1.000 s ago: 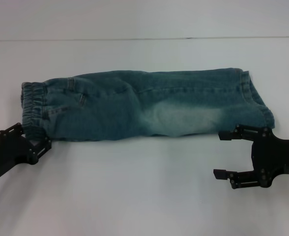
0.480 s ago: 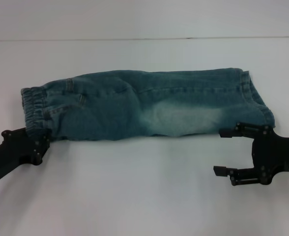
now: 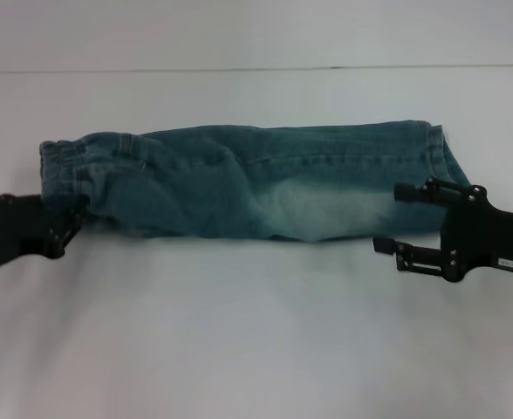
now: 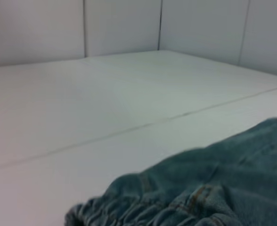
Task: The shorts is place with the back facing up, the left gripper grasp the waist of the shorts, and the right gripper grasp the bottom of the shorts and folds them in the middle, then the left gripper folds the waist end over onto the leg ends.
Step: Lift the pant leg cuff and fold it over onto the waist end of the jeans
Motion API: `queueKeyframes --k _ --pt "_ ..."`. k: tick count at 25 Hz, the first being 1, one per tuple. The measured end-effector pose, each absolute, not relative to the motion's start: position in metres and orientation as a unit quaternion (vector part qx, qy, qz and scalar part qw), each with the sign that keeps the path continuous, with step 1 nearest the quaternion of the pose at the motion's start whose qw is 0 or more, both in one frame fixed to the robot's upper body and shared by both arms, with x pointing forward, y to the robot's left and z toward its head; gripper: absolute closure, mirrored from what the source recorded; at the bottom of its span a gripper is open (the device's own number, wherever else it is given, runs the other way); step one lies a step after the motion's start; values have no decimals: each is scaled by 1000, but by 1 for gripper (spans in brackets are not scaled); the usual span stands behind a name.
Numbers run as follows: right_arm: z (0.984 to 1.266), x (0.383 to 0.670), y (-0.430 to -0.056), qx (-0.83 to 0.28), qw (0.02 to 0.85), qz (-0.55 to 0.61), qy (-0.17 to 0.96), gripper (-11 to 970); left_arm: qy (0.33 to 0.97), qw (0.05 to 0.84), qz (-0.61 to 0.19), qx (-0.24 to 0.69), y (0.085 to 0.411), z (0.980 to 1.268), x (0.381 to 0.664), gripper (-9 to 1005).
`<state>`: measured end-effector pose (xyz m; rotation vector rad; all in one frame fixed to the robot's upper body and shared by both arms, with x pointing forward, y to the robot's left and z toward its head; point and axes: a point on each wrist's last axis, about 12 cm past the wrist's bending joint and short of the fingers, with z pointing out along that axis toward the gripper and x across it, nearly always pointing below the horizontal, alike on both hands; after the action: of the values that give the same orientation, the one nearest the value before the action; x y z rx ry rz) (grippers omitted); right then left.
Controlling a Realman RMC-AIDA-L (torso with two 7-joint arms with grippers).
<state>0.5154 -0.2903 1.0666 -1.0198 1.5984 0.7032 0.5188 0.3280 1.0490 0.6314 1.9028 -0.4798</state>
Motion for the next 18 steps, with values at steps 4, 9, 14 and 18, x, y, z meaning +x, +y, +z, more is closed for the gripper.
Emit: queueKeyframes --k 4,9,14,18 --pt "1056 525 -281 -413 536 280 680 141 778 516 -222 280 328 1079 525 863" --pt "1044 537 -265 -405 544 258 688 353 773 510 -246 284 323 1107 532 862" --pt "1037 547 -252 -393 565 236 686 539 772 500 -264 290 312 1132 541 864" --pt "1031 552 -243 -383 585 206 685 627 767 493 -277 303 297 1153 551 868"
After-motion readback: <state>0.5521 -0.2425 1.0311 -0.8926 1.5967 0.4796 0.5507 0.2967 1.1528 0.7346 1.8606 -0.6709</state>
